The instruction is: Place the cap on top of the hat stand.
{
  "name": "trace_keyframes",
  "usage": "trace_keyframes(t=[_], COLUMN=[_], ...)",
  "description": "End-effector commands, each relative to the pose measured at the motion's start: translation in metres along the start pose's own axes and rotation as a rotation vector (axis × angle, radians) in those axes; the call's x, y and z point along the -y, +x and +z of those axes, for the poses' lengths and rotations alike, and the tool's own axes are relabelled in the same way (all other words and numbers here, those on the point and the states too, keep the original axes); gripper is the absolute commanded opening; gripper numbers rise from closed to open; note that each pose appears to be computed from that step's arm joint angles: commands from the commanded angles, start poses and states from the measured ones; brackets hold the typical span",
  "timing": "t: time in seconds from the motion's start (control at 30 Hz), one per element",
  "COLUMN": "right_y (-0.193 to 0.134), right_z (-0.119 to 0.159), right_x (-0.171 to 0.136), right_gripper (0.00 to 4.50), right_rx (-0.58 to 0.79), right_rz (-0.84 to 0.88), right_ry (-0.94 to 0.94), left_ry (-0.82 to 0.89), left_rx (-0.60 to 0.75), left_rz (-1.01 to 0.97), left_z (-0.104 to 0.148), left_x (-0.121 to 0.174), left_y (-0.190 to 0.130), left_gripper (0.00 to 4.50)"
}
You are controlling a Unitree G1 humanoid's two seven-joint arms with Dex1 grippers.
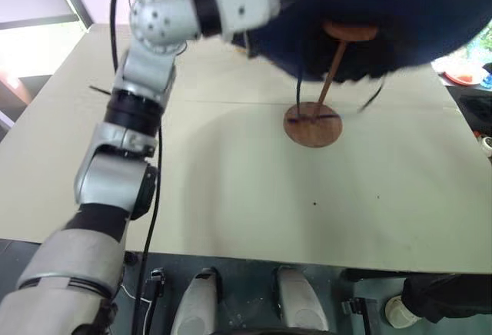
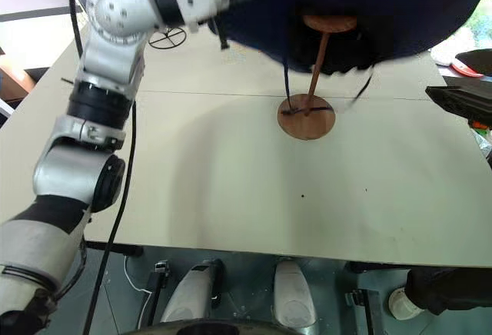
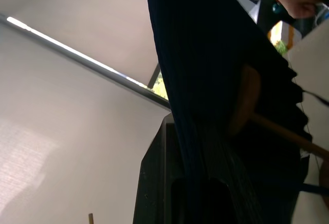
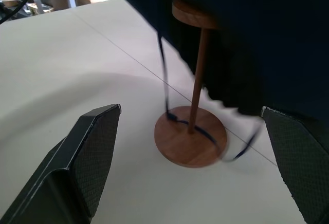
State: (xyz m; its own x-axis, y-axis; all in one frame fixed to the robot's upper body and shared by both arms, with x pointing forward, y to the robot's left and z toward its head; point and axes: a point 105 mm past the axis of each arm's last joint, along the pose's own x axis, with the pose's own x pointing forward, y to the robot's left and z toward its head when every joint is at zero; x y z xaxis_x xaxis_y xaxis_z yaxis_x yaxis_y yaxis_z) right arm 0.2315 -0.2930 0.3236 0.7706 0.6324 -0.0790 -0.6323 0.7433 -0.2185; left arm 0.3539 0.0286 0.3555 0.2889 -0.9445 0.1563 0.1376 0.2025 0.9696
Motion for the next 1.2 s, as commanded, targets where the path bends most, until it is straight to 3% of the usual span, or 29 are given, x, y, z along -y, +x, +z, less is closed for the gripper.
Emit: trace_keyframes(t=[0.03,0.27,0.37,0.8,0.93,1.2], right_y=[-0.008,-0.008,-0.008,-0.011,-0.024,-0.052], right_z=[0.011,-0.002,-0.004,-0.009,-0.015,-0.031], right_x=[-0.001,0.006,0.011,0.017,0.012,0.0], right_gripper=[4.5,4.5,4.5,4.5,4.5,4.5], right_rx=[0.032,-0.011,-0.013,-0.04,-0.08,-0.152], right_rz=[-0.029,-0.057,-0.071,-0.083,-0.089,-0.133], right_ry=[-0.039,-0.032,-0.027,-0.03,-0.024,-0.003], left_ry=[0.239,0.714,0.729,0.951,0.989,1.019], left_rx=[0.0,0.06,0.033,0.179,0.275,0.342], left_rz=[-0.028,-0.207,-0.164,-0.153,-0.213,-0.235], left_z=[0.004,-0.009,-0.023,-0.027,-0.024,-0.025], left_x=[0.013,0.082,0.085,0.089,0.102,0.105], left_y=[-0.019,-0.04,-0.039,-0.016,-0.027,-0.044], left_gripper=[0.09,0.09,0.09,0.09,0.09,0.09])
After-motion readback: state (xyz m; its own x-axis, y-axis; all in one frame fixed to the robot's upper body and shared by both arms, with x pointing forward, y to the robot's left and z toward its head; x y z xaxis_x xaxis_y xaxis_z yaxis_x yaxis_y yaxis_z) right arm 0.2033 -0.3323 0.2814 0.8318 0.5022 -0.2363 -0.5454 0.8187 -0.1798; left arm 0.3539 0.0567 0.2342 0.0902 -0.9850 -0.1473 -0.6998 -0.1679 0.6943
